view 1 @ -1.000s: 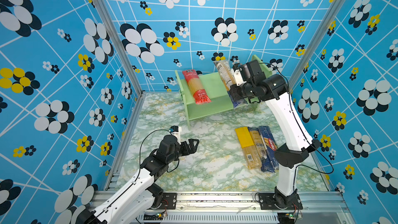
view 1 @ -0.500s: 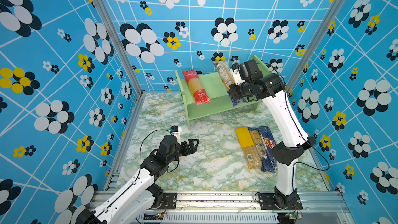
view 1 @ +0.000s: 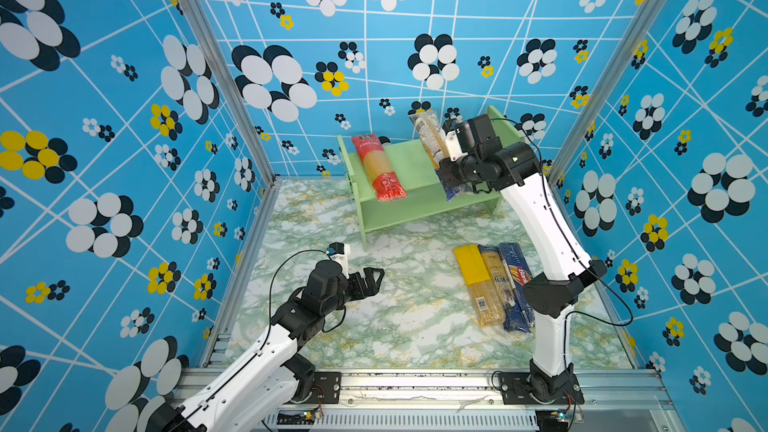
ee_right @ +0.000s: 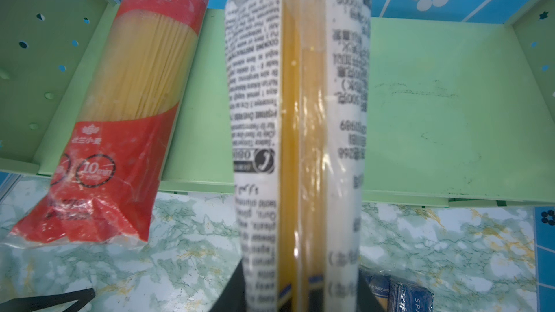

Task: Arrange pasta packages on shelves
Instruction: Place the pasta bag on the shelf.

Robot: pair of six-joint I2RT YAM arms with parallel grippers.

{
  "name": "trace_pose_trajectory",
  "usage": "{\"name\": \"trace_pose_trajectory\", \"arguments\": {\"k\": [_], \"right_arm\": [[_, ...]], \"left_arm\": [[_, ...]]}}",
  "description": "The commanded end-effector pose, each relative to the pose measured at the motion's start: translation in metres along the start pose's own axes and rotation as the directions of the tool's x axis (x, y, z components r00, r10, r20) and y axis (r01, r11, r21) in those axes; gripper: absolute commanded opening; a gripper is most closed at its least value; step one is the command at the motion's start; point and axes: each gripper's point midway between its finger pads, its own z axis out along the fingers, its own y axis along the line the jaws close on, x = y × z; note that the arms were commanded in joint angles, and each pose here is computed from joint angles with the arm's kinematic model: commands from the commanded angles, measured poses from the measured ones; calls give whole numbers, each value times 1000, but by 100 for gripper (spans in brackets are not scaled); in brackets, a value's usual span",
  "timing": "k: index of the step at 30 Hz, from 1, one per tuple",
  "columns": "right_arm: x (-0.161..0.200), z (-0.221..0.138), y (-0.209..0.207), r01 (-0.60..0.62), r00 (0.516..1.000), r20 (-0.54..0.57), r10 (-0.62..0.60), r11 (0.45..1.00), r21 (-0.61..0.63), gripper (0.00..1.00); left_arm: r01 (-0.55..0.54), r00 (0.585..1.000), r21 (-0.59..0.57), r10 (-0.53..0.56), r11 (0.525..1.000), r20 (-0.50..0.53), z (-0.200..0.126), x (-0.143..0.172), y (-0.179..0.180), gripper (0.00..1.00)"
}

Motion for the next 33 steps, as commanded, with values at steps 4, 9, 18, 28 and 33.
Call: {"name": "trace_pose_trajectory", "arguments": {"k": [4,9,18,28,33], "right_arm": [[-52,-22,-9,-30,975,222,25,999,19,0],[-52,-18,-10,-24,974,227,17,999,30,0],[-52,-6,-13,-15,971,239,0,998,59,0],[-53,1,-18,-30,962,271,11,997,68,0],[-54,3,-20,-42,962,274,21,997,69,0]], "left_arm": [[-2,1000,7,2,1000,19,-6,-10,-7,99],[0,1000,6,0,1000,19,-6,-10,-7,99],[1,1000,7,-1,1000,21,-6,-12,-9,99],[3,1000,-1,-3,1000,27,-8,-12,-7,99],[4,1000,-3,-4,1000,29,-8,-12,-7,99]]}}
